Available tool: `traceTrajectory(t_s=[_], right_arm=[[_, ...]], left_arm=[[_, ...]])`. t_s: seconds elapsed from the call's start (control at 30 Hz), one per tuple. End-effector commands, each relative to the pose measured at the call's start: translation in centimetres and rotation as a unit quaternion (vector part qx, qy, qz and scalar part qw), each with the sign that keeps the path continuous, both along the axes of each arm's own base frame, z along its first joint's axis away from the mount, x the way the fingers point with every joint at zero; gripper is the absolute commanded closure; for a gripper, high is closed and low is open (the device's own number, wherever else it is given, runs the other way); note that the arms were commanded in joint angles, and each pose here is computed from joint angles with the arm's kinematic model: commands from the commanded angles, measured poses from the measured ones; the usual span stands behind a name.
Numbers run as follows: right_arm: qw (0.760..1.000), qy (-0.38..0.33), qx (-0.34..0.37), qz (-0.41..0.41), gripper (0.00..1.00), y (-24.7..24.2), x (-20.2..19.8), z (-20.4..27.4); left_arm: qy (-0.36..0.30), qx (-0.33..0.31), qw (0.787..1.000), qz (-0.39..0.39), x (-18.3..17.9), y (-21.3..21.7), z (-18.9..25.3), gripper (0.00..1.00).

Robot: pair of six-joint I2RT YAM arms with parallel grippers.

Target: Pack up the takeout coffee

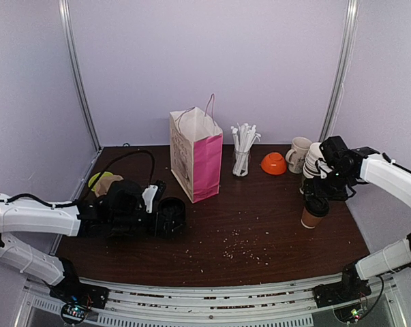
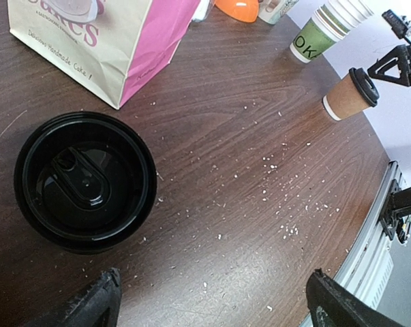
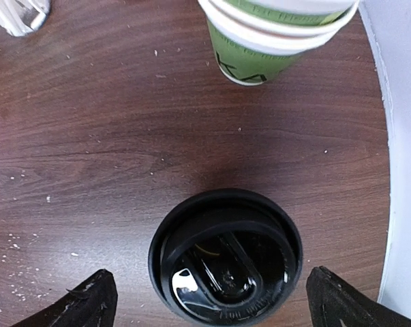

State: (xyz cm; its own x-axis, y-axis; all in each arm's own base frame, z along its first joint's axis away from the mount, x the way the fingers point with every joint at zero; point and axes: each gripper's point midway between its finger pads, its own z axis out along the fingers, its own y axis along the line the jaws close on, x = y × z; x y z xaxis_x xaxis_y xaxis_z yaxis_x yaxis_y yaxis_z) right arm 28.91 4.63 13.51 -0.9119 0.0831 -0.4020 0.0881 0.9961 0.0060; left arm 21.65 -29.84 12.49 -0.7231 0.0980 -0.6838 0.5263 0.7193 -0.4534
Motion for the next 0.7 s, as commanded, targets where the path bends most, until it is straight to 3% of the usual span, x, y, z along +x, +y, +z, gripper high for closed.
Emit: traceTrajectory(t_s=[0.0, 0.17, 0.27, 0.47, 0.67], right_arm=[[0.998, -0.061, 0.027, -0.001, 0.0, 0.9, 0.4, 5.2], [0.989, -0.122, 0.068, 0.056, 0.0, 6.8, 0.6, 9.7], [0.977, -0.145, 0.1, 0.121, 0.0, 12.8, -0.3, 10.5], [0.956, -0.158, 0.154, 0.194, 0.02, 21.0, -2.1, 7.5], [0.941, -0.173, 0.206, 0.205, 0.03, 24.5, -2.8, 5.4]], left_arm=[[-0.035, -0.014, 0.999, 0.009, 0.9, -0.3, 3.1, 0.02], [-0.051, 0.012, 0.997, 0.05, 2.1, 1.2, 4.4, 0.02], [-0.049, 0.035, 0.995, 0.08, 2.9, 2.2, 4.4, 0.02], [-0.024, 0.102, 0.985, 0.135, 4.7, 4.1, 2.4, 0.08], [0.018, 0.097, 0.983, 0.156, 7.0, 4.5, 0.4, 0.2]])
